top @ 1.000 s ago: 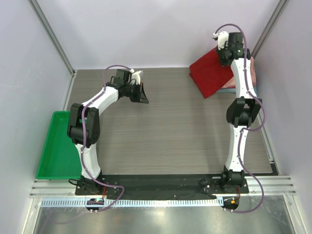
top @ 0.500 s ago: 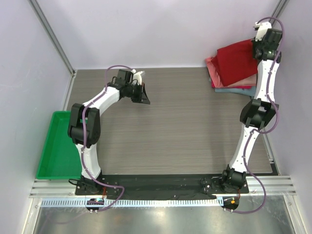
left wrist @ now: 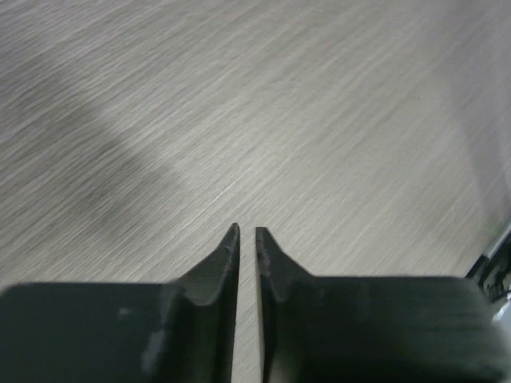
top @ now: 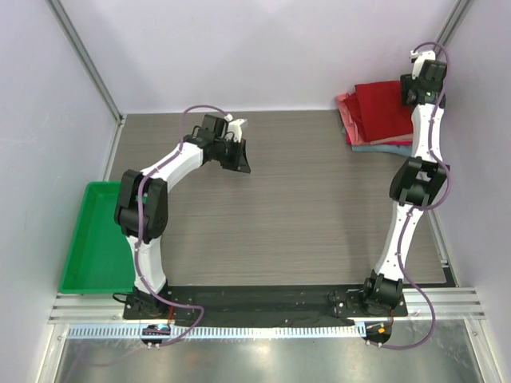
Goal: Fold and stack the t-shirts
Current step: Neatly place the folded tshirt to the corner, then reset both grippers
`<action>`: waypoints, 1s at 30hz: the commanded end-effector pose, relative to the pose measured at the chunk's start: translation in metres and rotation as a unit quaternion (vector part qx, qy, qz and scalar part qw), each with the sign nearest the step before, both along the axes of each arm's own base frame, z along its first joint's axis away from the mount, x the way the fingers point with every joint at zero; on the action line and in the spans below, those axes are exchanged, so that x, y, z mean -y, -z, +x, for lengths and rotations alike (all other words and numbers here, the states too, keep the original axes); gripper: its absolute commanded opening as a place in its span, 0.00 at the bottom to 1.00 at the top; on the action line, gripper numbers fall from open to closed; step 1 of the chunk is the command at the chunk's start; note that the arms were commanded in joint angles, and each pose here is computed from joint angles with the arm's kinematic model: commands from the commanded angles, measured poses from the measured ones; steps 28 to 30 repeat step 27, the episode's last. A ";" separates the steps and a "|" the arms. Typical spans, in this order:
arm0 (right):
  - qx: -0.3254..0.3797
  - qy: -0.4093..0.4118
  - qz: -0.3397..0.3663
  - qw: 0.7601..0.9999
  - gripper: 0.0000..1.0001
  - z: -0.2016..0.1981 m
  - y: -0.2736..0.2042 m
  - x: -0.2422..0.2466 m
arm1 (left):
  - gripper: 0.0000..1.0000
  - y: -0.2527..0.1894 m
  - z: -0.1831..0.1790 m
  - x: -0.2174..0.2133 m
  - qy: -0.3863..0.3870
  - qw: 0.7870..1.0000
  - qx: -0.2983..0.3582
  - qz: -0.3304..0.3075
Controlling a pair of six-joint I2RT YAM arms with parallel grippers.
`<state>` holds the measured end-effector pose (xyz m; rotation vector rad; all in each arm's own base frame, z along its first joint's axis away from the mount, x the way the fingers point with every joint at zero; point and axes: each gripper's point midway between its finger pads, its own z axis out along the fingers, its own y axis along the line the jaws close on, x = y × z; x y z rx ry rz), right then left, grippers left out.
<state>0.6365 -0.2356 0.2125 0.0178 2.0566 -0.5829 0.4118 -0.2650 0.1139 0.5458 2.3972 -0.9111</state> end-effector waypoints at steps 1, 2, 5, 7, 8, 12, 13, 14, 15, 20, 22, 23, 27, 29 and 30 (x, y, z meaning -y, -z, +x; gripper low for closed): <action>0.136 -0.001 -0.068 0.988 0.76 -0.026 -0.155 -0.021 | 0.16 -0.029 0.024 -0.014 -0.036 0.997 0.063 0.032; 0.150 -0.011 -0.075 0.986 0.78 -0.033 -0.171 -0.030 | 0.28 -0.033 0.028 -0.017 -0.045 0.996 0.073 0.039; 0.185 -0.081 -0.067 0.977 0.88 -0.052 -0.199 -0.083 | 0.44 -0.042 0.043 -0.033 -0.086 0.988 0.103 0.077; 0.169 -0.174 -0.023 0.970 1.00 -0.057 -0.175 -0.133 | 0.65 -0.054 0.052 -0.041 -0.101 0.982 0.127 0.092; 0.181 -0.205 0.007 0.962 1.00 -0.070 -0.186 -0.166 | 0.79 -0.059 0.058 -0.048 -0.117 0.977 0.141 0.109; 0.126 -0.266 0.205 0.934 1.00 -0.100 -0.134 -0.242 | 1.00 -0.081 0.067 -0.064 -0.148 0.963 0.179 0.133; 0.098 -0.260 0.246 0.929 1.00 -0.107 -0.105 -0.254 | 1.00 -0.084 0.068 -0.066 -0.155 0.961 0.185 0.138; 0.102 -0.232 0.282 0.925 1.00 -0.116 -0.104 -0.271 | 1.00 -0.091 0.067 -0.070 -0.163 0.957 0.193 0.141; 0.080 -0.212 0.283 0.932 1.00 -0.123 -0.079 -0.277 | 1.00 -0.093 0.066 -0.072 -0.164 0.956 0.196 0.144; 0.052 -0.176 0.234 0.955 1.00 -0.153 -0.064 -0.311 | 1.00 -0.103 0.058 -0.075 -0.171 0.954 0.204 0.136; 0.047 -0.170 0.227 0.958 1.00 -0.161 -0.065 -0.320 | 1.00 -0.105 0.058 -0.076 -0.172 0.954 0.204 0.138; 0.044 -0.178 0.228 0.956 1.00 -0.162 -0.064 -0.326 | 1.00 -0.106 0.058 -0.076 -0.172 0.954 0.205 0.138; 0.030 -0.182 0.223 0.957 1.00 -0.165 -0.039 -0.340 | 1.00 -0.105 0.065 -0.074 -0.161 0.954 0.207 0.144; 0.030 -0.182 0.223 0.957 1.00 -0.165 -0.039 -0.340 | 1.00 -0.105 0.065 -0.074 -0.161 0.954 0.207 0.144; 0.030 -0.182 0.223 0.957 1.00 -0.165 -0.039 -0.340 | 1.00 -0.105 0.065 -0.074 -0.161 0.954 0.207 0.144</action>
